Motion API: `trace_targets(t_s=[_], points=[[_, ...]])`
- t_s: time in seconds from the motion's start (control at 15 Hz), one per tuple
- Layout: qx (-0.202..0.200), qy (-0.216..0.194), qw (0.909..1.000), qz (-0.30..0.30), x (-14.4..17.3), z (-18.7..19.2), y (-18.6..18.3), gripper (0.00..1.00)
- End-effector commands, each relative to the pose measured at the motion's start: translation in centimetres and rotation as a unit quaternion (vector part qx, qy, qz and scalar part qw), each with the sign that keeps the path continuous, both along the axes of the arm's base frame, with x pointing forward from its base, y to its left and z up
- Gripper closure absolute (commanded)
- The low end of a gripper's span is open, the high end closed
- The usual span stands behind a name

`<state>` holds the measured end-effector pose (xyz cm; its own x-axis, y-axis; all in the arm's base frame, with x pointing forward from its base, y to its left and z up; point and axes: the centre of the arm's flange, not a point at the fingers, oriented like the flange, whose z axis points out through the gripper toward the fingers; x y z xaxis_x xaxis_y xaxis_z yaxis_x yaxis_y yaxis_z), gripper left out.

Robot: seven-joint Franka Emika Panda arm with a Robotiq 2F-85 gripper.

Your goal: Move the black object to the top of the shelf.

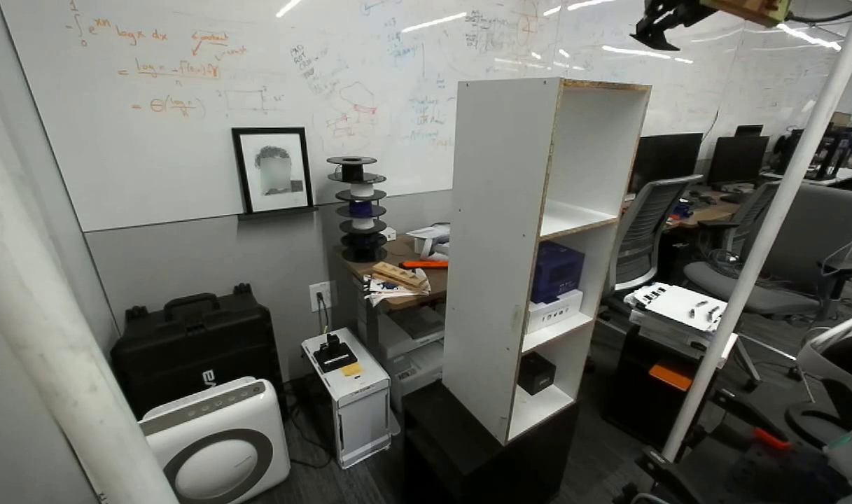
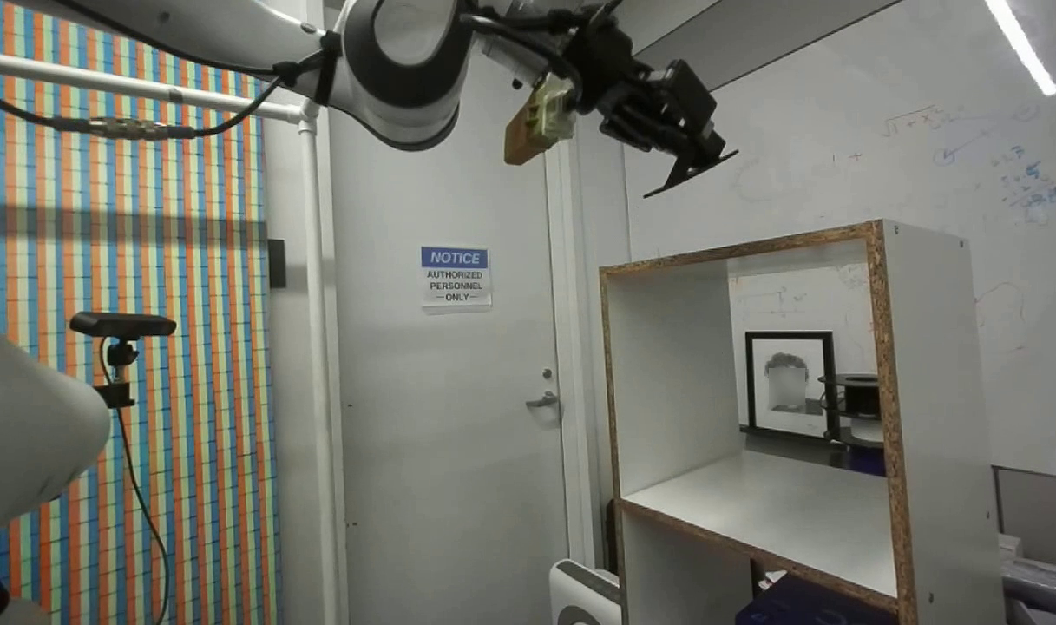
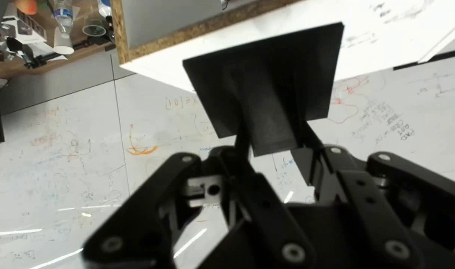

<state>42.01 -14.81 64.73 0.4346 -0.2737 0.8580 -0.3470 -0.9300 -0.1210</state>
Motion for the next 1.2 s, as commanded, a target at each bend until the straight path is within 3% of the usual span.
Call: trace_targets(t_s=[0.0, 0.27, 0.33, 0.4, 0.53, 0.73, 0.87, 1.13], points=[[0.024, -0.015, 0.9993, -0.025, 6.2, 2.1, -1.6, 0.84], [0.055, 0.004, 0.9977, -0.040, 12.0, 0.3, -2.6, 0.84], [0.062, 0.011, 0.9972, -0.042, 13.1, -0.2, -2.8, 0.72], [0.067, 0.016, 0.9966, -0.044, 13.9, -0.5, -2.7, 0.44], [0.070, 0.024, 0.9964, -0.042, 14.7, -0.8, -2.3, 0.36], [0.057, 0.009, 0.9977, -0.035, 13.5, 0.7, -0.8, 0.11], [0.048, 0.005, 0.9986, -0.020, 12.0, 1.9, 1.0, 0.00], [0.039, 0.047, 0.9970, 0.047, 8.9, 1.8, 5.4, 0.00]])
